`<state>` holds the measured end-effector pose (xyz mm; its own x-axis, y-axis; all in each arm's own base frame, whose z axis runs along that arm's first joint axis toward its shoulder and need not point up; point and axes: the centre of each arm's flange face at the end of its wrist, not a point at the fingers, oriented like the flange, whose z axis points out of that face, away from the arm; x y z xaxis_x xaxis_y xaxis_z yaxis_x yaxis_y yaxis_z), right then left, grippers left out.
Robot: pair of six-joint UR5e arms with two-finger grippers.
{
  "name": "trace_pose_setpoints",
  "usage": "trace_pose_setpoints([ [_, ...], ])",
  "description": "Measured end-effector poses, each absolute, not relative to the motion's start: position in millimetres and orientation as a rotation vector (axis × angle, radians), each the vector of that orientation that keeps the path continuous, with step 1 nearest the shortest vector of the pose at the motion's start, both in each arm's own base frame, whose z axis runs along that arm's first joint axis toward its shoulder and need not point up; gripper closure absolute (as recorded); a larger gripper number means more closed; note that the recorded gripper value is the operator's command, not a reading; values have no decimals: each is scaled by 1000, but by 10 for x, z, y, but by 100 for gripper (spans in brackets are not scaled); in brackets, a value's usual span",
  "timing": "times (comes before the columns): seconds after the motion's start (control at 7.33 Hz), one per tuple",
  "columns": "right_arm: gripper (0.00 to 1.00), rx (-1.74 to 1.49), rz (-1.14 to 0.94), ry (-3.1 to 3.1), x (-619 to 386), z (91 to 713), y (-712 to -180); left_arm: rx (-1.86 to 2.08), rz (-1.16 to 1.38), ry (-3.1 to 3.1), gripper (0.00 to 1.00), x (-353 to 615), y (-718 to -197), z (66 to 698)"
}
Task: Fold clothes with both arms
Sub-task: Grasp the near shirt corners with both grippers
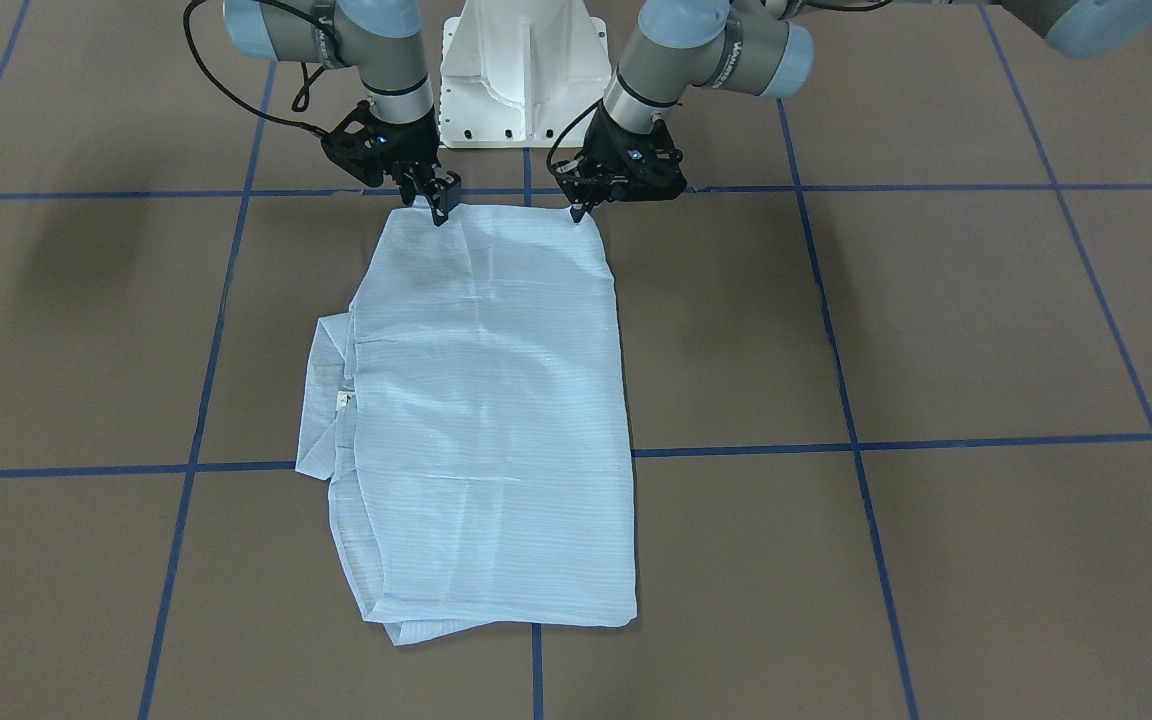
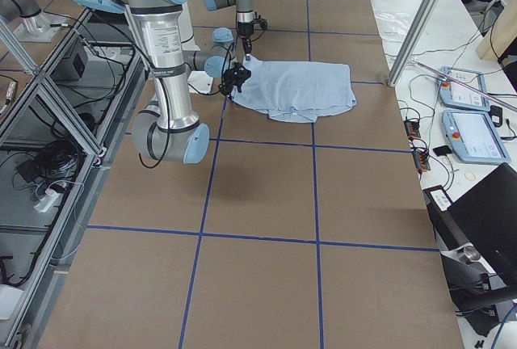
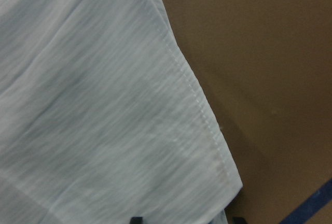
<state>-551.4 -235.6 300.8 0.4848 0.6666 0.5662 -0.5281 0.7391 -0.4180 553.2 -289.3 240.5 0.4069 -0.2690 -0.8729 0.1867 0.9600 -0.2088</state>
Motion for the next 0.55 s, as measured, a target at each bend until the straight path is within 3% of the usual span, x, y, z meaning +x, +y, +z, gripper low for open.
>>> trace_pose_setpoints([
  [0.14,41,-200,732,-775,-5516,3002,-2353,-83,-288,1115,100,5535,-2894,2410],
  [0.41,84,-205,729,-775,-5516,2993,-2348,-83,-288,1113,100,5541,-2896,2418],
  [0.55,100,-207,729,-776,-5518,2986,-2346,-83,-289,1112,100,5542,-2897,2420],
])
